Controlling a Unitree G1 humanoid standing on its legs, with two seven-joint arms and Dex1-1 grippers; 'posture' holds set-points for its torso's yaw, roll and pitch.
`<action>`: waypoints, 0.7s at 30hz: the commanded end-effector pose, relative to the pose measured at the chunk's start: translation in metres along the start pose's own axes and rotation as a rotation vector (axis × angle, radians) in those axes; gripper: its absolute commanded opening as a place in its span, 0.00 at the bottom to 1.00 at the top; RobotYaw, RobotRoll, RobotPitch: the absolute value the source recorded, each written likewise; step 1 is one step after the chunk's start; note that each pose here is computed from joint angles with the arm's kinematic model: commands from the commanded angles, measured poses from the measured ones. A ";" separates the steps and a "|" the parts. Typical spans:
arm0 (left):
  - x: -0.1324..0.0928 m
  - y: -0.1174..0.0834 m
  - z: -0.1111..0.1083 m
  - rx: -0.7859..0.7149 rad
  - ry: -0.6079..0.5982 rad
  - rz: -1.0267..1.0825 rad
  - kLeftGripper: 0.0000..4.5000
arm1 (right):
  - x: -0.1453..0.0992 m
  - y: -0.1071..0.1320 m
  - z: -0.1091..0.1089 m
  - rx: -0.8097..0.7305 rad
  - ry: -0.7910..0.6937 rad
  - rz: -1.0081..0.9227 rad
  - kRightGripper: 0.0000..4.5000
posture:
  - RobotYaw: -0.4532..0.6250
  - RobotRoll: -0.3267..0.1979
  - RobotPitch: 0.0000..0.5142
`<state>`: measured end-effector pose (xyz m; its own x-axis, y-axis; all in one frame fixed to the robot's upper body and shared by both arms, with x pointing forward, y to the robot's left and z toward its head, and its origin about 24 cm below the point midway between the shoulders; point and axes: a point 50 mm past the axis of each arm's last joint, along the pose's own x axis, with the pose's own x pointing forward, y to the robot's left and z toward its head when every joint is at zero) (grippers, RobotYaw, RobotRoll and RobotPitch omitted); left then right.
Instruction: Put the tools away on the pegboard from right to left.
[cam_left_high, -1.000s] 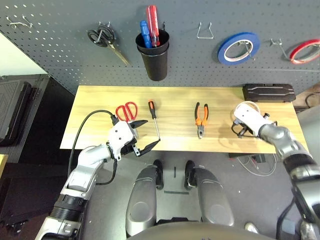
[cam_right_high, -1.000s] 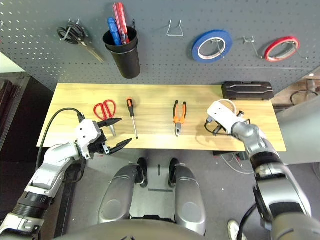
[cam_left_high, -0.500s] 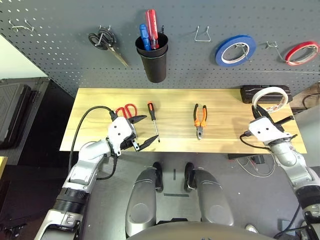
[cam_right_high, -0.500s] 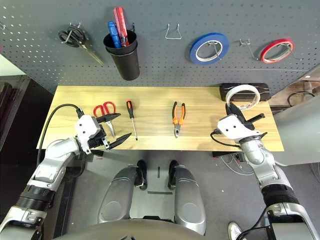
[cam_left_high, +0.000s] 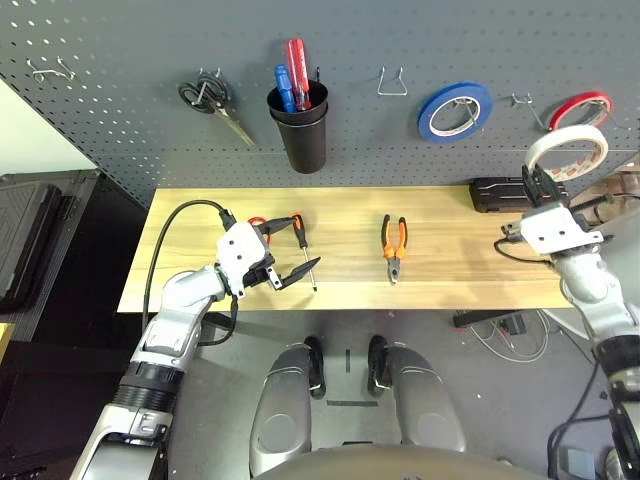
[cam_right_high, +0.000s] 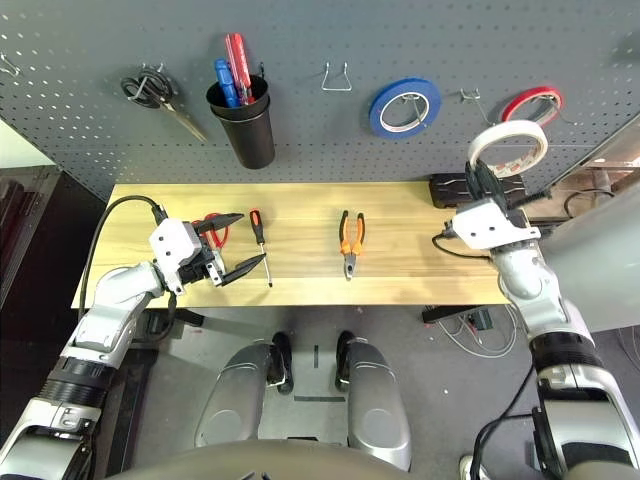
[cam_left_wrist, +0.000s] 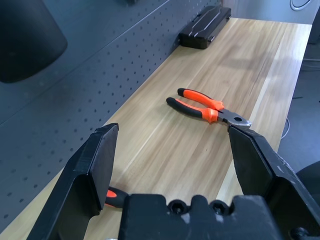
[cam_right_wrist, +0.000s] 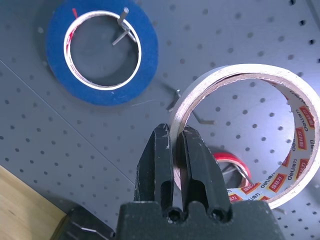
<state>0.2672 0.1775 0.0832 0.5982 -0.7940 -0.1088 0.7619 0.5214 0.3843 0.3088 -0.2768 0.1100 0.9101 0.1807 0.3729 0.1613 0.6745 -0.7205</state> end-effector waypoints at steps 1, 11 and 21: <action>0.000 -0.003 -0.004 -0.015 0.013 -0.012 1.00 | 0.007 0.003 -0.009 0.018 0.072 0.044 0.01 | 0.45 0.62 0.29; -0.001 -0.002 -0.002 -0.013 0.011 -0.005 1.00 | 0.045 0.016 -0.013 0.068 0.216 0.142 0.01 | 0.47 0.62 0.29; -0.002 -0.004 0.000 -0.014 0.011 0.003 1.00 | 0.068 0.029 -0.009 0.143 0.341 0.154 0.07 | 0.49 0.62 0.32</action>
<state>0.2670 0.1770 0.0843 0.6057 -0.7886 -0.1064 0.7574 0.5304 0.3807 0.3795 -0.2467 0.1144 0.9939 0.0885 0.0655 -0.0217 0.7406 -0.6716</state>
